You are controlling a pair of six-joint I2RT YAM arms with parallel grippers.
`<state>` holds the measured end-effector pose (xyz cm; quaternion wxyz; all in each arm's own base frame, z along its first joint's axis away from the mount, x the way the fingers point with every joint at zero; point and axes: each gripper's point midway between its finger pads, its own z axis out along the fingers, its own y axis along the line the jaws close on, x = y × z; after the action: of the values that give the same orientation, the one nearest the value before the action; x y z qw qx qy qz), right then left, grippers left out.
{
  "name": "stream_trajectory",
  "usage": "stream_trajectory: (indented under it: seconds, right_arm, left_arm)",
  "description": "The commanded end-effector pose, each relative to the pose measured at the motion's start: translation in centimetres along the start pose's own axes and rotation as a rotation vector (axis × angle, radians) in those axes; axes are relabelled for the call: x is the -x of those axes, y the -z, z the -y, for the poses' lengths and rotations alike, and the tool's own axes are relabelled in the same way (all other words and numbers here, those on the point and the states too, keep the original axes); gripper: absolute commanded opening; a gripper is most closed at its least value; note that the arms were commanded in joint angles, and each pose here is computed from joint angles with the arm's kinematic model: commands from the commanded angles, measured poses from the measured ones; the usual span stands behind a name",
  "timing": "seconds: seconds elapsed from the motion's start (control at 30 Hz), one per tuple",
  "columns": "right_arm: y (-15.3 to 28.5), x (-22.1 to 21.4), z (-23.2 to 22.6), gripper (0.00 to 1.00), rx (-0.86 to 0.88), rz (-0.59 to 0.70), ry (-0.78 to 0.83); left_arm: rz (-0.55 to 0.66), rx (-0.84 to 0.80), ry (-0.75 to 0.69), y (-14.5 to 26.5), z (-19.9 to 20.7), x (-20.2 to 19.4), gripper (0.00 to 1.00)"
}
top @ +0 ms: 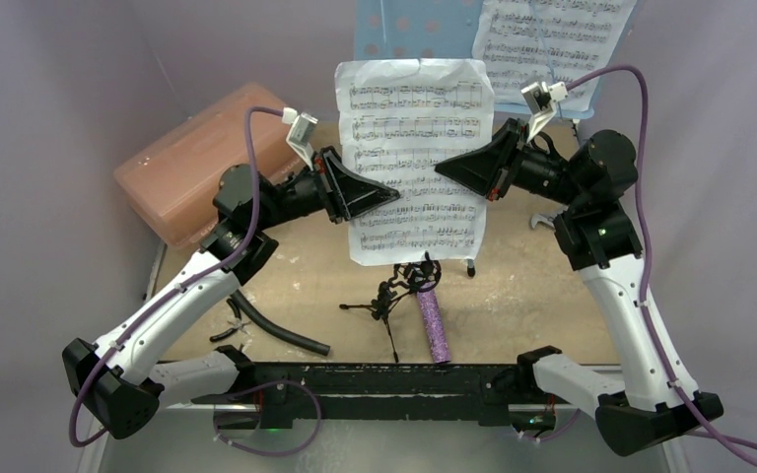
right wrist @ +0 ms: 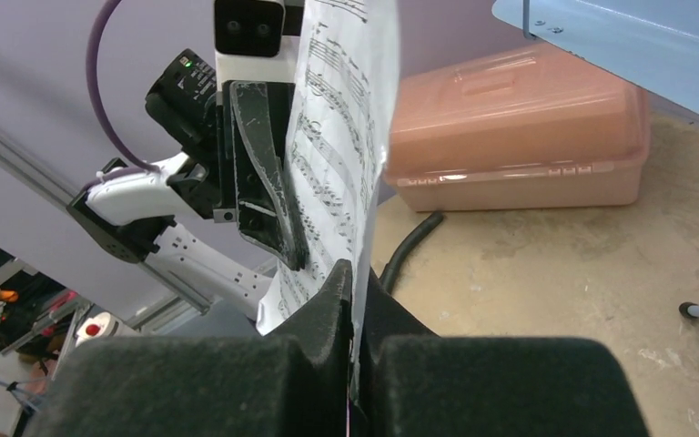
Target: Set up the instrument practice props
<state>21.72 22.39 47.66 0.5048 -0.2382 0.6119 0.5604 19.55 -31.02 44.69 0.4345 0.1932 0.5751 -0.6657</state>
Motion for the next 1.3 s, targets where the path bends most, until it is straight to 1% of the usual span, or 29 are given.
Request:
stream_trajectory:
  seconds: [0.0, 0.13, 0.23, 0.33, 0.37, 0.43, 0.53, 0.7, 0.8, 1.0, 1.13, 1.27]
  right_arm:
    - [0.4, 1.5, -2.1, 0.0, 0.038, 0.037, 0.072]
    - [0.5, 1.5, -2.1, 0.0, 0.028, 0.035, 0.076]
    - [0.6, 1.5, -2.1, 0.0, 0.024, 0.036, 0.08]
    - [0.6, 1.5, -2.2, 0.0, 0.021, 0.035, 0.084]
    - [0.7, 1.5, -2.1, 0.0, 0.017, 0.036, 0.086]
    - [0.7, 1.5, -2.2, 0.0, 0.017, 0.036, 0.087]
    - [0.7, 1.5, -2.2, 0.0, 0.015, 0.035, 0.087]
    - [0.8, 1.6, -2.1, 0.0, 0.005, 0.039, 0.096]
    - [0.8, 1.5, -1.9, 0.0, -0.007, 0.035, 0.094]
    - [1.1, 1.4, -1.6, 0.0, -0.035, 0.039, 0.099]
    - [1.0, 1.5, -1.6, 0.0, -0.038, 0.039, 0.102]
    - [0.9, 1.8, -1.5, 0.0, -0.041, 0.039, 0.108]
  left_arm:
    - [0.071, -0.024, -0.079, 0.1, 1.3, 1.7, 0.11]
    - [0.119, -0.023, -0.106, 0.6, 1.3, 2.0, 0.38]
    - [0.162, -0.001, -0.106, 0.9, 1.1, 2.5, 0.62]
    - [0.188, 0.023, -0.101, 1.1, 0.7, 2.8, 0.81]
    - [0.191, 0.03, -0.092, 1.2, 0.6, 2.8, 0.85]
    - [0.196, 0.05, -0.075, 1.2, 0.2, 2.7, 0.89]
    - [0.209, 0.084, -0.062, 1.5, -0.6, 2.7, 0.92]
    - [0.283, 0.178, -0.058, 2.8, -2.6, 2.6, 0.95]
    - [0.331, 0.28, -0.091, 4.6, -5.0, 1.8, 0.96]
    - [0.414, 0.478, -0.062, 8.9, -9.5, -0.6, 0.97]
    - [0.405, 0.612, -0.011, 11.5, -12.5, -3.3, 0.98]
    - [0.317, 0.76, 0.038, 13.5, -15.6, -6.9, 0.99]
